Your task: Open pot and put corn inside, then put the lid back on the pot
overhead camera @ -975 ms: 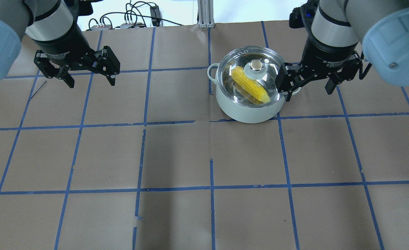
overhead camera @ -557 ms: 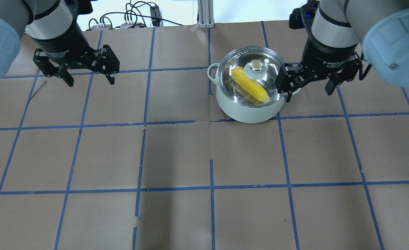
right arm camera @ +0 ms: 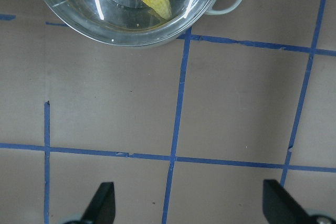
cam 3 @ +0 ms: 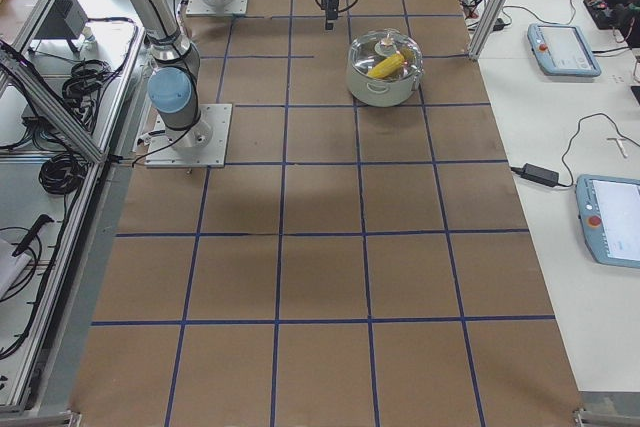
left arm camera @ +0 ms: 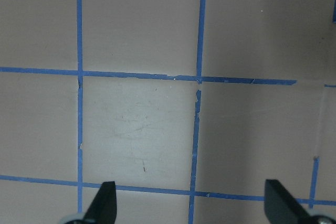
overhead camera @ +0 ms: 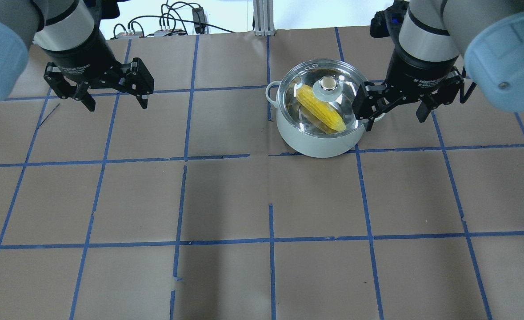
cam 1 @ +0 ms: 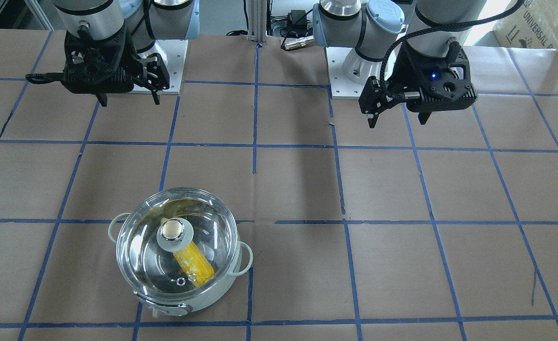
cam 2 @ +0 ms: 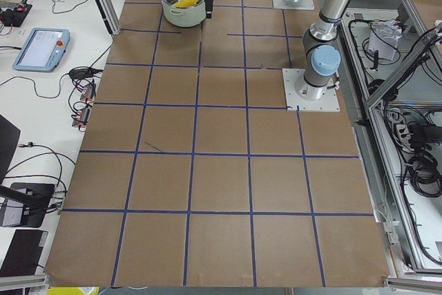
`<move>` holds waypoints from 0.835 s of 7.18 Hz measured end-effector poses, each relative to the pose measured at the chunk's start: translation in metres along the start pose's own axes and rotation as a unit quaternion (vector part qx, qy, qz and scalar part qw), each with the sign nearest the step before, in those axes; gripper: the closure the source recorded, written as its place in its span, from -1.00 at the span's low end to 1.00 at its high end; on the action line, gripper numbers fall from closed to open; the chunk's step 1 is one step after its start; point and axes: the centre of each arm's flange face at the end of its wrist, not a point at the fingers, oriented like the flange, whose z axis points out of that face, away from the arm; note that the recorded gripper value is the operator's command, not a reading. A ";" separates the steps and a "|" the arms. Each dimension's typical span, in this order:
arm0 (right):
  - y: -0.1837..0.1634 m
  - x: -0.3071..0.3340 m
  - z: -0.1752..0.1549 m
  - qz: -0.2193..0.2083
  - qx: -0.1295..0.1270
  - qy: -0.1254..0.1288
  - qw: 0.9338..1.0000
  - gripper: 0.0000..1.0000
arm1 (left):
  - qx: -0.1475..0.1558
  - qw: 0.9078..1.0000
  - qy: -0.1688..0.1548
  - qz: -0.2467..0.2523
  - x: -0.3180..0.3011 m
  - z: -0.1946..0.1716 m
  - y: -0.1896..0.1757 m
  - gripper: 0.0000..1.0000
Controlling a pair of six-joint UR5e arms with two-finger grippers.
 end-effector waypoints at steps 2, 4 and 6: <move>0.000 0.000 0.000 0.000 0.000 0.000 1.000 -0.99 | 0.001 1.000 0.000 0.000 0.000 -0.001 0.000 -1.00; 0.000 0.000 0.000 0.001 -0.001 0.000 1.000 -0.99 | -0.002 1.000 0.000 0.001 0.001 0.002 0.000 -1.00; 0.000 0.000 0.001 0.001 0.000 0.000 1.000 -0.99 | -0.001 1.000 -0.002 0.001 0.000 0.000 0.002 -1.00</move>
